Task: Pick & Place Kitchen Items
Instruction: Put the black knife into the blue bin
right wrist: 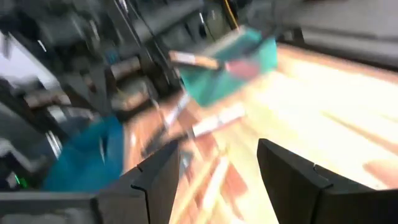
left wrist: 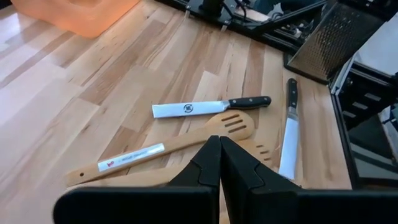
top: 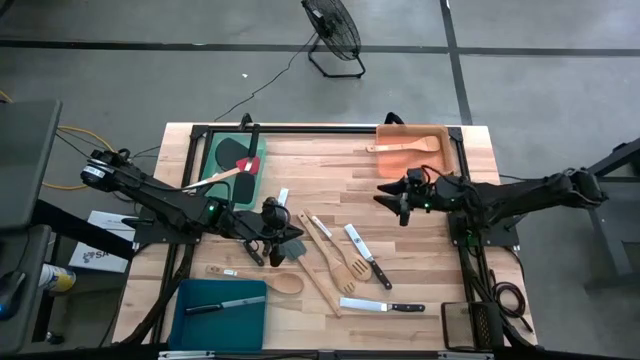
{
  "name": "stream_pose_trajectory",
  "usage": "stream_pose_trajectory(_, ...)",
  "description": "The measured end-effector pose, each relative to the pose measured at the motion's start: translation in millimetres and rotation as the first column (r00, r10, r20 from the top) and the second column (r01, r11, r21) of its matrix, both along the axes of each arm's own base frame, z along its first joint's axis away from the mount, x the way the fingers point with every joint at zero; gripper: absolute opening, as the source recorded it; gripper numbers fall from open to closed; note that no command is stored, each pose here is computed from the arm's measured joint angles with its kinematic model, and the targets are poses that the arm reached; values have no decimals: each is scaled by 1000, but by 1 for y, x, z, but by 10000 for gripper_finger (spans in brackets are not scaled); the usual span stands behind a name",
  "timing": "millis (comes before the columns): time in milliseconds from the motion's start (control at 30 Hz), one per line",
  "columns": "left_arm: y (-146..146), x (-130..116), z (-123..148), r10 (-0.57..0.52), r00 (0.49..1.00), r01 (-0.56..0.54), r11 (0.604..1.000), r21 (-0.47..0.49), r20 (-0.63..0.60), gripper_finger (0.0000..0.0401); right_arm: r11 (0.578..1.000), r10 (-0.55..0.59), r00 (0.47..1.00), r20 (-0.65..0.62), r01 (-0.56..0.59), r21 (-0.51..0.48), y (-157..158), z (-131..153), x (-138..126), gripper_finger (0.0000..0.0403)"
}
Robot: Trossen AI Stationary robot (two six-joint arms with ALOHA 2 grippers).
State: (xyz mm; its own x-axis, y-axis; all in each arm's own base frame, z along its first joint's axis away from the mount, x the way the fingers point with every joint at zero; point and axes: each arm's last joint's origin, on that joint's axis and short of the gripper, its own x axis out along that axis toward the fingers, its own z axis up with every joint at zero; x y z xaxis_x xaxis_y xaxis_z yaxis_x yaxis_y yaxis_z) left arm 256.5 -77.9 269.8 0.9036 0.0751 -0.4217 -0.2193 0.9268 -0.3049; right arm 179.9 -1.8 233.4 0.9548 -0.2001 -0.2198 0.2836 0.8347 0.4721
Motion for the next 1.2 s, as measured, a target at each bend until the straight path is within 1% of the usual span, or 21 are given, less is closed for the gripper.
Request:
stream_pose_trajectory(100,0,0,-1,3,1000,-3,1000,5,-9,1,1000,7,992,-125,-4,25,4,9,1,205)
stream_pose_trajectory(167,0,-1,-1,8,1000,-8,1000,10,-15,1,998,13,980,-197,-2,59,7,13,1,205)
stream_pose_trajectory(267,1,-1,-1,9,1000,-8,1000,15,-14,1,993,36,956,-292,-1,117,14,14,1,205)
stream_pose_trajectory(333,1,-1,-1,8,1000,-8,1000,15,-15,1,988,61,932,-357,-7,153,20,8,0,205)
stream_pose_trajectory(433,1,-1,-1,7,1000,-7,1000,17,-15,1,979,127,909,-396,-49,200,33,3,4,205)
stream_pose_trajectory(567,1,-1,-2,7,1000,-7,1000,18,-21,1,969,203,868,-453,-111,222,52,-6,10,205)
stream_pose_trajectory(667,1,-1,-2,10,1000,-9,1000,14,-23,1,961,247,827,-504,-140,240,67,-9,16,205)
stream_pose_trajectory(833,1,-1,-2,10,1000,-9,1000,14,-24,1,955,280,726,-628,-145,258,93,-19,26,205)
stream_pose_trajectory(933,1,-1,-2,10,1000,-9,1000,14,-24,1,959,273,663,-697,-133,250,107,-26,33,205)
stream_pose_trajectory(1033,1,-1,-2,10,1000,-9,1000,14,-24,1,966,249,608,-754,-98,240,118,-36,42,205)
stream_pose_trajectory(1100,1,-1,-2,10,1000,-9,1000,14,-25,1,968,235,582,-778,-72,238,124,-41,48,205)
stream_pose_trajectory(1200,1,-1,-2,10,1000,-9,1000,14,-24,1,971,218,558,-800,-43,235,131,-48,58,205)
